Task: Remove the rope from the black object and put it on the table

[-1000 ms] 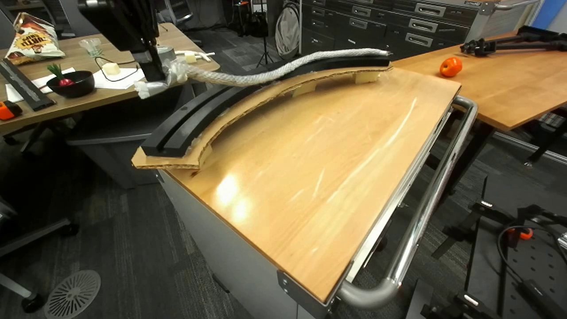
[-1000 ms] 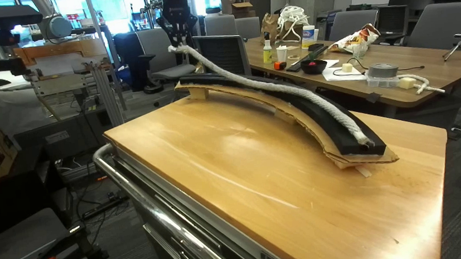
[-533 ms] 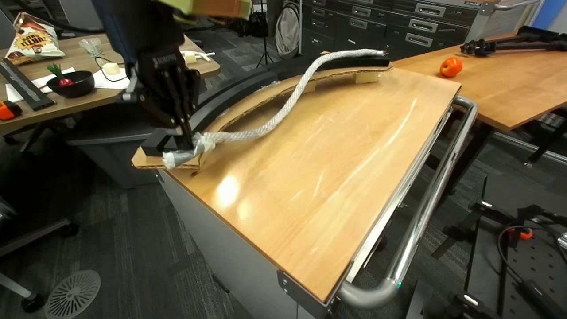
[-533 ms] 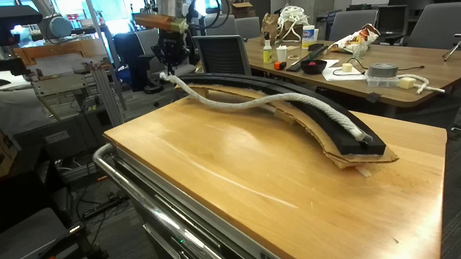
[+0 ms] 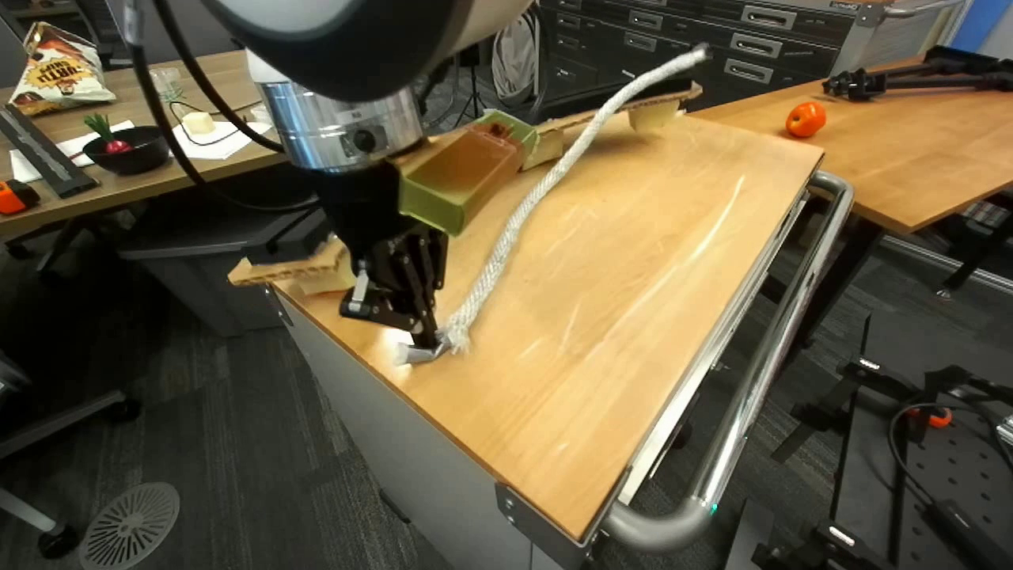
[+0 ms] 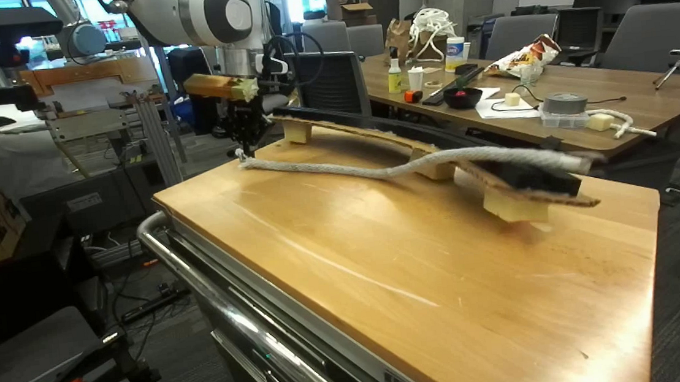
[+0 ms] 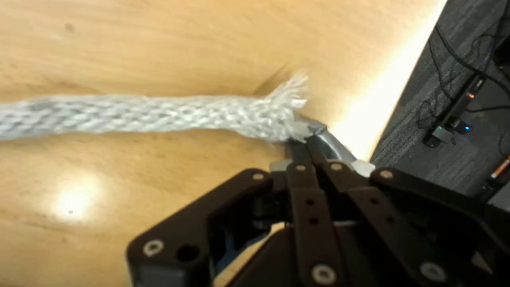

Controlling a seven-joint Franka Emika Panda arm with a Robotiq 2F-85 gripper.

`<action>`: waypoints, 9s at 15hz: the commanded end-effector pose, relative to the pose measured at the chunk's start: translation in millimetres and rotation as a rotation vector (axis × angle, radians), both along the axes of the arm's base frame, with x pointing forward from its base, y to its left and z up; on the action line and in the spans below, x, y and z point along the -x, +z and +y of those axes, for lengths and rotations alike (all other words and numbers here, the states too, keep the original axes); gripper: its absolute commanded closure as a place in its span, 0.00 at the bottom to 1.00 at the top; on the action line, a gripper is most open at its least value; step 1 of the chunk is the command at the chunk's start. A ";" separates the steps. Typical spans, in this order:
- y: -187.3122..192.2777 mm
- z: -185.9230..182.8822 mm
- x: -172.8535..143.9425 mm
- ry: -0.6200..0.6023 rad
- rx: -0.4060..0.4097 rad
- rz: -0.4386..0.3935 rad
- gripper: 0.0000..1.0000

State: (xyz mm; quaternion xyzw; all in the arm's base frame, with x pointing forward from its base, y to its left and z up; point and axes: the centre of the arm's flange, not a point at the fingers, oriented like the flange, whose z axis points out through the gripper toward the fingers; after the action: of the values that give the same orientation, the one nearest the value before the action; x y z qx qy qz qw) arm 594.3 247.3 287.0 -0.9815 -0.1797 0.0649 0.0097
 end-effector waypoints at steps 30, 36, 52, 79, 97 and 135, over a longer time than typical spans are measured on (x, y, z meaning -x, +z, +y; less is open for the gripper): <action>169.4 -132.0 47.1 -0.464 -0.044 -0.397 0.00; 160.4 -148.6 60.9 -0.460 -0.055 -0.404 0.00; 206.5 -173.1 28.2 -0.473 0.373 -0.250 0.00; 193.1 -457.3 -61.9 -1.588 0.304 -0.229 0.00; 124.0 -500.8 -83.2 -1.785 0.365 -0.197 0.86; 71.1 -463.2 90.9 -1.634 0.527 0.045 0.49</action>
State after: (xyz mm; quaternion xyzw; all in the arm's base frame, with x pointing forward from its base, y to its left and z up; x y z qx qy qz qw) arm 498.6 -219.0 345.0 -0.7680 0.5991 0.1215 -0.1910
